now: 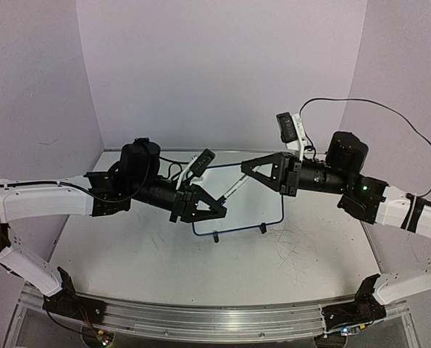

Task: Write a sentence on the whiteboard
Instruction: Pass from the left arm to the right

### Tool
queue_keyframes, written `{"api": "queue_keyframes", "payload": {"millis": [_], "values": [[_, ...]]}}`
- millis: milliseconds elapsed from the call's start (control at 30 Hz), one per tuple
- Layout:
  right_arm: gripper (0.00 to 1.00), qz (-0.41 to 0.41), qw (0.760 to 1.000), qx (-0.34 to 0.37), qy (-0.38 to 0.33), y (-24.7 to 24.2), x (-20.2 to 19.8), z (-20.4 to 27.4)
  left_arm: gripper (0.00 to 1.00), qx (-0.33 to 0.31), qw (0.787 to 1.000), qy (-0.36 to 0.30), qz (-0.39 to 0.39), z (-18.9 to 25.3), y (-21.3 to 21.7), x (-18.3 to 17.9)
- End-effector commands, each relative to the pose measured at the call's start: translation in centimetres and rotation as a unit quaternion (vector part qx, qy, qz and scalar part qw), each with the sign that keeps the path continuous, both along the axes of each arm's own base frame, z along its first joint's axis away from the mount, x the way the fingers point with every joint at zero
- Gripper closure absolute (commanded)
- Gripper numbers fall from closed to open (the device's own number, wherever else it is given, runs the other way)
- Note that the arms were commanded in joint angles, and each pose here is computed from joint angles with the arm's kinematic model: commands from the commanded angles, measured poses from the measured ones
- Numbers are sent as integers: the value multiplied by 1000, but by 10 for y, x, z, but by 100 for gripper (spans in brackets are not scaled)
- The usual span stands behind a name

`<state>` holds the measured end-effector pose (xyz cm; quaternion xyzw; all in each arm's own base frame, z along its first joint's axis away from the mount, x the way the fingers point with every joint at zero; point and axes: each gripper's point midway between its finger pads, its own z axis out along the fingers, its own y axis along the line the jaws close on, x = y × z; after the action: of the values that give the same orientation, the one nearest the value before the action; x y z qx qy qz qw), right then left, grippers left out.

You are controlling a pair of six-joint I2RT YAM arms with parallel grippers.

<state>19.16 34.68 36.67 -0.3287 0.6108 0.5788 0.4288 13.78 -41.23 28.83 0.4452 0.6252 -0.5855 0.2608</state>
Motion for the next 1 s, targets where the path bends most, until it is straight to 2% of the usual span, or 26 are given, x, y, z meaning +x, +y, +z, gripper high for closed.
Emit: {"api": "queue_keyframes", "payload": {"millis": [0,67,167,200,233,400,533,700,867,967], "values": [[100,10,1000,3,-8,1,-4,7,97,-40,998,-41,23,37,4,10],[74,-17,1000,-14,2,-1,5,3,100,-37,998,-50,29,36,5,12],[24,-51,996,-69,15,-4,17,-11,100,-11,996,-72,52,29,10,22],[17,-53,995,-86,18,-4,18,-15,100,2,995,-77,61,24,12,25],[14,-54,992,-108,24,-5,18,-22,100,14,994,-83,65,20,15,27],[12,26,990,-129,43,4,-5,-37,100,25,992,-107,65,22,18,29],[28,44,990,-124,50,15,-2,-38,100,24,993,-100,66,24,16,30],[32,74,992,-92,39,27,-2,-28,100,22,995,-82,44,23,12,24],[44,87,992,-86,41,36,1,-29,100,19,996,-79,40,22,12,22],[47,84,993,-79,37,37,4,-28,100,17,996,-78,37,21,11,22]]}}
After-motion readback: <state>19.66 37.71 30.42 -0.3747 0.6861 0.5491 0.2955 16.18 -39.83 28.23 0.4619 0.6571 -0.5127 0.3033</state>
